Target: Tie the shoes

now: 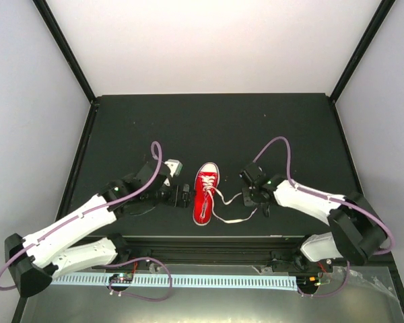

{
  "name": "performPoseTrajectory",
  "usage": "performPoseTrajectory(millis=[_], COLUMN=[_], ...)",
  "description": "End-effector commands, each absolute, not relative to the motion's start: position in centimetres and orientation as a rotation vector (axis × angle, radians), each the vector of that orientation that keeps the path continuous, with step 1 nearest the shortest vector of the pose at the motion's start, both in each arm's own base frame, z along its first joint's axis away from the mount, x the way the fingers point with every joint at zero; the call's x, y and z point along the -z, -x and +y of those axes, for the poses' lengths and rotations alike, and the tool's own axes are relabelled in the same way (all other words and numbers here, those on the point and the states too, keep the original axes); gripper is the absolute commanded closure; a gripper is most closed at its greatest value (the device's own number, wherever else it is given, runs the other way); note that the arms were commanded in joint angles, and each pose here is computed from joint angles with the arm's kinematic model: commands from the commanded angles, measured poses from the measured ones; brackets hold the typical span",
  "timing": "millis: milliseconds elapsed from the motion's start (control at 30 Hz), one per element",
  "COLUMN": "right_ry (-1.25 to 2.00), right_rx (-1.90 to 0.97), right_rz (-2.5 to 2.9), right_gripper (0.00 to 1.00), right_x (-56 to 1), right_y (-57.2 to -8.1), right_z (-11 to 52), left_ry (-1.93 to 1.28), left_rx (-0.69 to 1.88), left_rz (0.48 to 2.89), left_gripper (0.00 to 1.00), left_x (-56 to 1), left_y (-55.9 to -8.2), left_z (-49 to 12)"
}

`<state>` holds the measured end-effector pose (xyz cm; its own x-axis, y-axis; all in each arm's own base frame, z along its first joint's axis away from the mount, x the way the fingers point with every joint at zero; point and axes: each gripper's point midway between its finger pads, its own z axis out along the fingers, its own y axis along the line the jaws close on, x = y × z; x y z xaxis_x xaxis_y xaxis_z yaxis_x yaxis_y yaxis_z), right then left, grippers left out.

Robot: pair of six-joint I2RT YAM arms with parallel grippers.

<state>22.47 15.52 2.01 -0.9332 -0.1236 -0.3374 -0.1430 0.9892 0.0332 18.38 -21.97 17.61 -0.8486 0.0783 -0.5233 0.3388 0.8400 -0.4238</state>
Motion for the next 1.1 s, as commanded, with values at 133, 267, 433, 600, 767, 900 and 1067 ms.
performPoseTrajectory(millis=[133,267,433,600,767,900,1067], right_ry=[0.377,0.492,0.641,0.644,0.544,0.392,0.165], right_rx=[-0.294,-0.516,-0.721,-0.776,-0.613,-0.437,-0.285], right_rz=[2.430,2.348,2.327,2.388,2.385,2.384,2.495], right_gripper=[0.98,0.98,0.98,0.38,0.18,0.17,0.17], right_x=[-19.0,-24.6,-26.1,-23.8,-23.9,-23.5,-18.0], right_y=[-29.0,-31.0,-30.6,-29.3,-29.1,-27.9,-24.1], right_z=[21.3,27.2,36.1,39.4,35.1,29.0,21.1], left_ry=[-0.155,-0.196,-0.205,-0.165,-0.129,-0.091,0.014], left_rx=[0.609,0.681,0.695,0.690,0.725,0.792,0.838], left_rz=[2.360,2.291,2.293,2.309,2.347,2.368,2.360], left_gripper=[0.01,0.01,0.01,0.01,0.01,0.01,0.01], left_x=[-20.4,-21.6,-21.4,-20.6,-18.8,-17.5,-16.8], left_y=[-20.6,-20.3,-20.0,-19.8,-19.3,-19.3,-20.1], left_z=[-16.6,-16.5,-16.5,-15.9,-16.0,-16.8,-17.1])
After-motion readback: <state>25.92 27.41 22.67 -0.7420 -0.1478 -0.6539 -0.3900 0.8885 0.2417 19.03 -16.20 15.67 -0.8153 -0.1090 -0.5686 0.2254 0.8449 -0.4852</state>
